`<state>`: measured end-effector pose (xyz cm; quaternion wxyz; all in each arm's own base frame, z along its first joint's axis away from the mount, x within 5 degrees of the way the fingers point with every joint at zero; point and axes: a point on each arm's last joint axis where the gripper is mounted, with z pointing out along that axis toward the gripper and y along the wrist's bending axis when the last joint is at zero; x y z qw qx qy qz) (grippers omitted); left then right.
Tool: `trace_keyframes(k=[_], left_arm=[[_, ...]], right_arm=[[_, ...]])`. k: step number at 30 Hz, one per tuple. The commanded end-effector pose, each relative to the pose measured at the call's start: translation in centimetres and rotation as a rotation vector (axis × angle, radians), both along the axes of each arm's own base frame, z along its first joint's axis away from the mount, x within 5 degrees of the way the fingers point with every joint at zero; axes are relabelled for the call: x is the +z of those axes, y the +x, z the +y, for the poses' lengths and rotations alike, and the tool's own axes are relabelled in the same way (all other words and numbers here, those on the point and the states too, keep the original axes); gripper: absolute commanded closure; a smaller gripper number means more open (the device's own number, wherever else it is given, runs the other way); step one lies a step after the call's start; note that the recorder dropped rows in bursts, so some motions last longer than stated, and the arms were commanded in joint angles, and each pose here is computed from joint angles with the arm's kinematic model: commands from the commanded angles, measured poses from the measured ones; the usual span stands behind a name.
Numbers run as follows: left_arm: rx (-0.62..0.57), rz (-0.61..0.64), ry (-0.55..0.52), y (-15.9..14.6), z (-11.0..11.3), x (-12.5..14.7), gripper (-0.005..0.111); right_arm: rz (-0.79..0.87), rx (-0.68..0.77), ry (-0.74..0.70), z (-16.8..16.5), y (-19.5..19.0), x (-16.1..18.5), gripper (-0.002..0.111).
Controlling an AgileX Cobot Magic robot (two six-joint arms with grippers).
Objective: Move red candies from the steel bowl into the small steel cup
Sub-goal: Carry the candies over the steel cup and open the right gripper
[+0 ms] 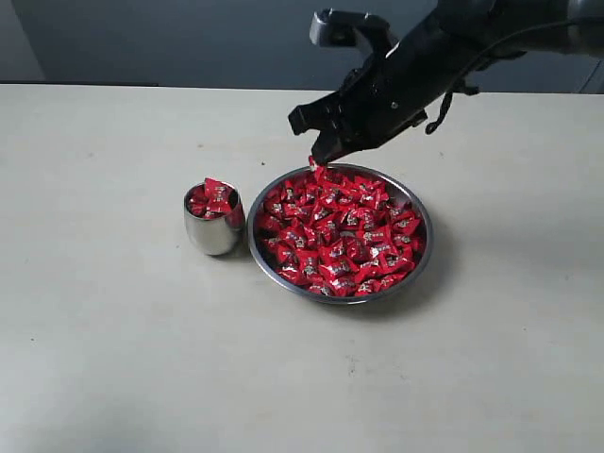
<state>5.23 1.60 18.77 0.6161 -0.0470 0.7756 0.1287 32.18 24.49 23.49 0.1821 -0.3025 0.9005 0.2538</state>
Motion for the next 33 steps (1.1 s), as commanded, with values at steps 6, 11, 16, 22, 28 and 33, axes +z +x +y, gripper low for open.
trace_keyframes(k=[6, 11, 16, 22, 28, 33], left_arm=[[-0.002, -0.009, 0.001, 0.0, 0.0, -0.1, 0.106], [-0.002, -0.009, 0.001, 0.0, 0.0, -0.1, 0.106], [-0.002, -0.009, 0.001, 0.0, 0.0, -0.1, 0.106], [-0.002, -0.009, 0.001, 0.0, 0.0, -0.1, 0.106], [-0.002, -0.009, 0.001, 0.0, 0.0, -0.1, 0.106], [-0.002, -0.009, 0.001, 0.0, 0.0, -0.1, 0.106]], right_arm=[[-0.06, 0.116, 0.115, 4.3, -1.0, 3.3, 0.109], [-0.074, 0.196, 0.125, 8.4, -1.5, 2.4, 0.109], [-0.094, 0.252, 0.079, 11.1, -1.2, -0.1, 0.109], [-0.067, 0.266, 0.04, 12.3, -0.4, -3.0, 0.109], [-0.06, 0.275, 0.007, 12.3, -0.2, -4.3, 0.109], [-0.056, 0.274, 0.003, 12.3, -0.1, -4.5, 0.109]])
